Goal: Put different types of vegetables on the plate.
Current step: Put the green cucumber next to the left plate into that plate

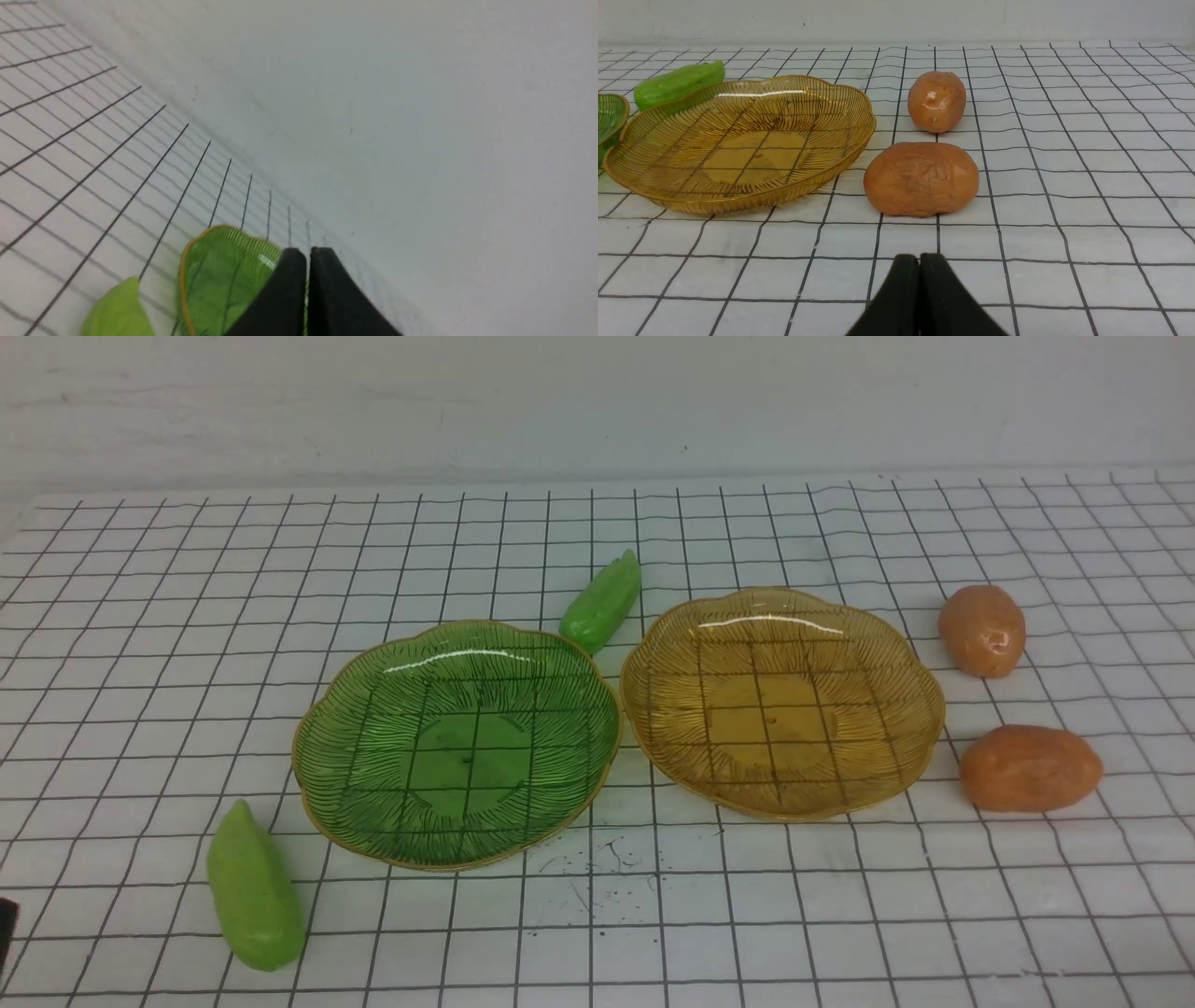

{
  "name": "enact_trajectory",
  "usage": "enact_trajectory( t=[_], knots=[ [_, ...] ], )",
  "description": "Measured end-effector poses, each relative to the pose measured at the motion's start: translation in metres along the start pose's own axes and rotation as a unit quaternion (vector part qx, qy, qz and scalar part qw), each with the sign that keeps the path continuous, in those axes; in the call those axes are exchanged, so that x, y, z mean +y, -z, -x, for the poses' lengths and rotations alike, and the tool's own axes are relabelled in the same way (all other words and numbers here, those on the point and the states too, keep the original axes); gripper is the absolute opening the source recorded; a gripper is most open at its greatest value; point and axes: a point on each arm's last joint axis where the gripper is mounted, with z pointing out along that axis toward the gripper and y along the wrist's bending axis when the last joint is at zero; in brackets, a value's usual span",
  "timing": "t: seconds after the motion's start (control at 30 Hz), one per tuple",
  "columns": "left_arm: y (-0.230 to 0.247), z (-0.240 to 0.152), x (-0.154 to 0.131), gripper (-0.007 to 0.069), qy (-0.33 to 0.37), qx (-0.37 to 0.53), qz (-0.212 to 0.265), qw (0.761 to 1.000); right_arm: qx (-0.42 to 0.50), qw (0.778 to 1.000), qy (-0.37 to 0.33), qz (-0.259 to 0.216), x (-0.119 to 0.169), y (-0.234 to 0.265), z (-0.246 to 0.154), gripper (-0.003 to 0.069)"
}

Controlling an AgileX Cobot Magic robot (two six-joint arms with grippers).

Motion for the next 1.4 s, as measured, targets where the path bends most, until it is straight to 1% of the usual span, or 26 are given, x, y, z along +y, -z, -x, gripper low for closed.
enact_trajectory(
  t=[0.03, 0.07, 0.1, 0.13, 0.23, 0.3, 0.33, 0.4, 0.43, 0.5, 0.57, 0.63, 0.7, 0.77, 0.8, 0.83, 0.87, 0.9, 0.97, 1.0, 1.13, 1.27, 1.3, 1.33, 1.37, 1.4],
  knots=[
    [0.000, 0.000, 0.000, -0.0008, 0.000, 0.000, 0.000, 1.000, 0.000, 1.000, 0.000, 0.000, 0.000, 0.000, 0.000, -0.0015],
    [0.001, 0.010, -0.001, -0.0008, 0.048, -0.054, -0.008, 0.997, 0.000, 1.000, 0.000, 0.000, 0.000, 0.000, 0.000, -0.0015],
    [0.001, 0.010, -0.001, -0.0008, 0.054, -0.054, -0.008, 0.997, 0.000, 1.000, 0.001, 0.000, 0.000, 0.000, 0.000, -0.0015],
    [0.002, 0.018, -0.002, -0.0008, 0.097, -0.093, -0.015, 0.991, -0.001, 1.000, 0.002, 0.000, 0.000, 0.000, 0.000, -0.0015],
    [0.004, 0.034, -0.017, -0.0008, 0.122, -0.125, -0.045, 0.984, -0.008, 1.000, -0.013, 0.002, 0.000, 0.000, 0.001, -0.0015],
    [0.009, 0.052, -0.042, -0.0008, 0.092, -0.136, -0.084, 0.983, -0.021, 0.998, -0.052, 0.009, 0.001, 0.000, 0.003, -0.0015],
    [0.011, 0.062, -0.056, -0.0008, 0.058, -0.136, -0.102, 0.984, -0.036, 0.995, -0.096, 0.016, 0.002, 0.000, 0.006, -0.0015],
    [0.014, 0.075, -0.079, -0.0008, 0.012, -0.122, -0.117, 0.986, -0.063, 0.985, -0.160, 0.025, 0.003, 0.000, 0.011, -0.0015],
    [0.011, 0.086, -0.098, -0.0008, -0.027, -0.087, -0.113, 0.989, -0.084, 0.972, -0.219, 0.032, 0.002, 0.001, 0.015, -0.0015],
    [-0.005, 0.094, -0.120, -0.0008, -0.077, 0.002, -0.075, 0.994, -0.111, 0.947, -0.299, 0.040, 0.001, 0.002, 0.020, -0.0015],
    [-0.028, 0.094, -0.128, -0.0008, -0.131, 0.117, -0.010, 0.984, -0.121, 0.922, -0.366, 0.047, 0.000, 0.003, 0.022, -0.0015],
    [-0.047, 0.089, -0.126, -0.0008, -0.165, 0.206, 0.044, 0.964, -0.123, 0.907, -0.400, 0.051, -0.001, 0.003, 0.023, -0.0015],
    [-0.066, 0.081, -0.120, -0.0008, -0.185, 0.298, 0.099, 0.931, -0.126, 0.899, -0.417, 0.052, -0.001, 0.003, 0.023, -0.0015],
    [-0.086, 0.069, -0.108, -0.0008, -0.191, 0.393, 0.160, 0.885, -0.130, 0.896, -0.421, 0.051, -0.002, 0.003, 0.024, -0.0015],
    [-0.092, 0.065, -0.103, -0.0008, -0.193, 0.420, 0.179, 0.868, -0.133, 0.896, -0.420, 0.050, -0.002, 0.003, 0.024, -0.0015],
    [-0.102, 0.058, -0.096, -0.0008, -0.191, 0.460, 0.206, 0.842, -0.138, 0.897, -0.417, 0.048, -0.003, 0.003, 0.025, -0.0015],
    [-0.104, 0.056, -0.094, -0.0008, -0.190, 0.467, 0.210, 0.837, -0.138, 0.897, -0.417, 0.048, -0.003, 0.003, 0.025, -0.0015],
    [-0.117, 0.046, -0.083, -0.0008, -0.187, 0.507, 0.240, 0.806, -0.144, 0.897, -0.416, 0.046, -0.003, 0.004, 0.026, -0.0015],
    [-0.139, 0.030, -0.066, -0.0008, -0.184, 0.548, 0.269, 0.770, -0.137, 0.898, -0.415, 0.049, -0.002, 0.004, 0.026, -0.0015],
    [-0.141, 0.028, -0.063, -0.0008, -0.185, 0.552, 0.272, 0.766, -0.135, 0.899, -0.414, 0.049, -0.002, 0.004, 0.026, -0.0015],
    [-0.166, 0.011, -0.043, -0.0008, -0.194, 0.572, 0.288, 0.743, -0.099, 0.916, -0.373, 0.108, 0.011, 0.018, 0.055, -0.0015],
    [-0.179, 0.001, -0.031, -0.0008, -0.197, 0.575, 0.295, 0.737, -0.062, 0.931, -0.327, 0.150, 0.022, 0.032, 0.094, -0.0015],
    [-0.184, -0.003, -0.027, -0.0006, -0.200, 0.573, 0.295, 0.738, -0.041, 0.937, -0.308, 0.160, 0.025, 0.033, 0.103, -0.0015],
    [-0.192, -0.008, -0.020, 0.0004, -0.206, 0.568, 0.295, 0.740, -0.003, 0.947, -0.271, 0.174, 0.029, 0.031, 0.124, -0.0015],
    [-0.193, -0.008, -0.019, 0.0008, -0.207, 0.567, 0.295, 0.740, 0.007, 0.949, -0.261, 0.177, 0.030, 0.031, 0.125, -0.0015],
    [-0.200, -0.013, -0.012, 0.0042, -0.223, 0.560, 0.293, 0.743, 0.065, 0.955, -0.213, 0.195, 0.036, 0.023, 0.141, -0.0015]
  ],
)
